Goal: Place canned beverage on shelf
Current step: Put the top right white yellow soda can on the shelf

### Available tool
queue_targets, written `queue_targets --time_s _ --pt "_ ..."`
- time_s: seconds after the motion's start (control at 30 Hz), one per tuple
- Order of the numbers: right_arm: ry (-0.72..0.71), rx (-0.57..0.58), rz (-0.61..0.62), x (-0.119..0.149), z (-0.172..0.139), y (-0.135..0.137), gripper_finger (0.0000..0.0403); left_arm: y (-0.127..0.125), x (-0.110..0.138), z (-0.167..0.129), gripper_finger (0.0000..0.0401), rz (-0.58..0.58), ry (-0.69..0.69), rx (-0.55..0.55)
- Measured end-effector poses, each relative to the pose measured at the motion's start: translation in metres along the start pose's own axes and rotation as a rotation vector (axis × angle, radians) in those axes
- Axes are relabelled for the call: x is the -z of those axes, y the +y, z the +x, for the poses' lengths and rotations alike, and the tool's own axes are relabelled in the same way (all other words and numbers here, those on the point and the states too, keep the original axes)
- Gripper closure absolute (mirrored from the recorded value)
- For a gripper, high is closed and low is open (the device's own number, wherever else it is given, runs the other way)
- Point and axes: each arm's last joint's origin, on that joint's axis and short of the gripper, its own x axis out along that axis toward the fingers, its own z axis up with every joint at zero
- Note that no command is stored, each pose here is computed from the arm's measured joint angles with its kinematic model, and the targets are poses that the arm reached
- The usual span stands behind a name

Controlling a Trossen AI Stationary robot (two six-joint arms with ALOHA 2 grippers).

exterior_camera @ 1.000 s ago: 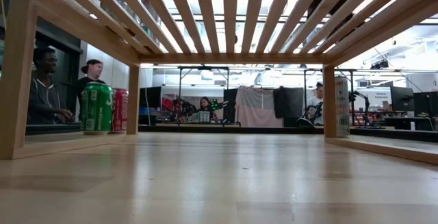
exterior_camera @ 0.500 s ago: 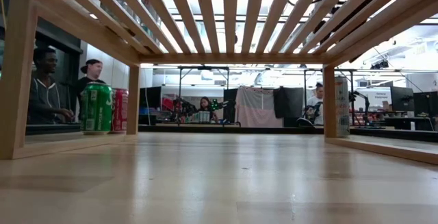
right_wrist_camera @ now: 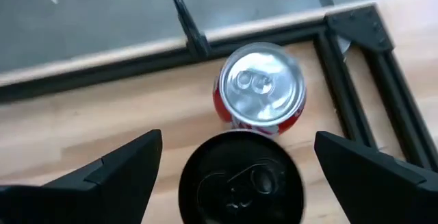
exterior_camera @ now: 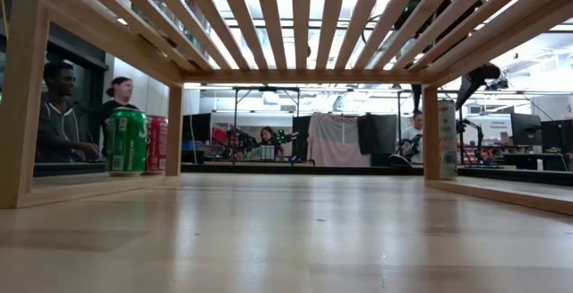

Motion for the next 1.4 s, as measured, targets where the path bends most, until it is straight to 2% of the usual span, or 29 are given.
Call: queue_targets --time_s 0.37,0.47,0.63,0.73,0.9,1.07,1.17,1.3,1.4 --pt "0.055 0.042 -0.038 0.005 0.017 0.008 0.004 0.001 0.0 0.0 0.0401 0.0 -0.006 -0.014" --pt "0.054 0.043 -0.058 0.005 0.017 0.008 0.0069 0.001 0.0 0.0 0.0401 0.0 -0.007 -0.014" --pt "0.105 0.022 -0.111 0.005 0.013 0.008 0.0162 0.001 0.0 0.0 0.0401 0.001 -0.008 -0.018" --pt "0.14 -0.031 -0.189 0.001 0.001 0.014 0.0164 0.001 -0.001 0.0 0.0401 -0.002 -0.014 -0.019" --pt "0.069 -0.191 -0.305 -0.02 -0.047 0.029 0.0164 -0.001 -0.004 0.0 0.04 0.009 -0.038 -0.01" --pt "-0.084 -0.4 -0.399 -0.05 -0.121 0.041 0.0164 -0.002 -0.006 0.0 0.04 0.022 -0.06 -0.002" --pt "-0.156 -0.586 -0.452 -0.062 -0.17 0.045 0.0164 -0.002 -0.006 0.0 0.04 0.022 -0.06 -0.002" --pt "-0.175 -0.861 -0.544 -0.061 -0.226 0.055 0.0164 -0.002 -0.006 0.0 0.04 0.024 -0.06 -0.002" --pt "-0.172 -1.004 -0.627 -0.046 -0.259 0.072 0.0164 -0.002 -0.006 0.0 0.04 0.047 -0.06 -0.003"
